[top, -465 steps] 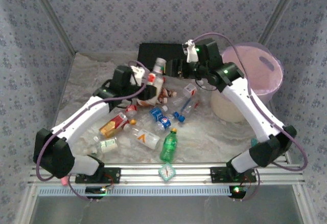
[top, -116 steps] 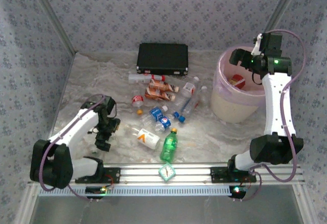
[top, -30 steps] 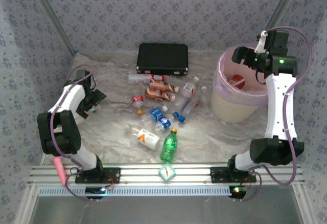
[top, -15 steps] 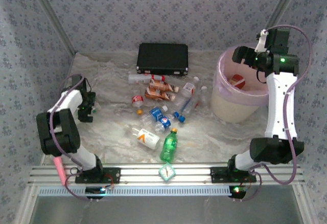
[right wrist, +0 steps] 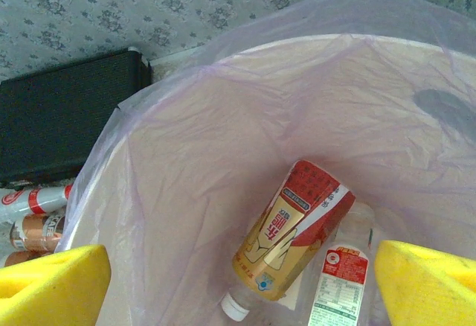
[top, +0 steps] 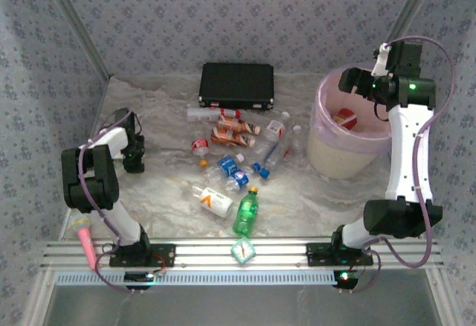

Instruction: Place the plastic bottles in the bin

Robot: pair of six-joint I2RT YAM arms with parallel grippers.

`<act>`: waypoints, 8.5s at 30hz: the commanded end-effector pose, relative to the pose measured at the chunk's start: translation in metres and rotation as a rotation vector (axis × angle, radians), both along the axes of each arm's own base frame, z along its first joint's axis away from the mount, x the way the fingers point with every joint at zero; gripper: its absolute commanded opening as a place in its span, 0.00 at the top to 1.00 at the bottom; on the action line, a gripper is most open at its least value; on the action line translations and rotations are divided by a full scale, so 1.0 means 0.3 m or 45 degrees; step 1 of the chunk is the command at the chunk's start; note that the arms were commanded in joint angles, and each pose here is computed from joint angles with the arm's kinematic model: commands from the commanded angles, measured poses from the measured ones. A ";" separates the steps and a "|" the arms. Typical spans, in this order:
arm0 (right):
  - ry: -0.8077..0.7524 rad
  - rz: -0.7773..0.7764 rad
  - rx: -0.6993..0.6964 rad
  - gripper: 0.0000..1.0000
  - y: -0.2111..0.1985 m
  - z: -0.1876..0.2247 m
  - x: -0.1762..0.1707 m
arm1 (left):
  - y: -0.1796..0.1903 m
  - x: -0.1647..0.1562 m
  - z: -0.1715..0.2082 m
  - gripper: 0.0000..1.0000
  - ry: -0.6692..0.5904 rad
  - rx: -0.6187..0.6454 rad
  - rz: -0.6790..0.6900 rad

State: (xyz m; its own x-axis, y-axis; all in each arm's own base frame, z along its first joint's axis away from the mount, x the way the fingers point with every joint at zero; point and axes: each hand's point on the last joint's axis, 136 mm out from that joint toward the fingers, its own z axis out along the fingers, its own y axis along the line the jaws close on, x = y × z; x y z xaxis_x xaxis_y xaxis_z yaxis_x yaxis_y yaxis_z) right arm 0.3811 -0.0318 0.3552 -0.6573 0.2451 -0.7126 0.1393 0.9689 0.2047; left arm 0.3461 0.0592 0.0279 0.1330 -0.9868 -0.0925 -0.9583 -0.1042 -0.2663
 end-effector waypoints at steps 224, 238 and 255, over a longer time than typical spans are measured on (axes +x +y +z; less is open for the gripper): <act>0.292 1.289 0.314 0.07 1.218 -0.312 -0.307 | -1.025 0.003 0.779 0.72 -1.076 -0.367 -1.618; 0.304 1.247 0.405 0.31 1.233 -0.384 -0.234 | -1.052 0.006 0.784 0.66 -1.090 -0.396 -1.625; 0.130 0.841 0.087 0.56 0.831 -0.120 -0.176 | -0.951 -0.018 0.817 0.00 -1.142 -0.065 -1.695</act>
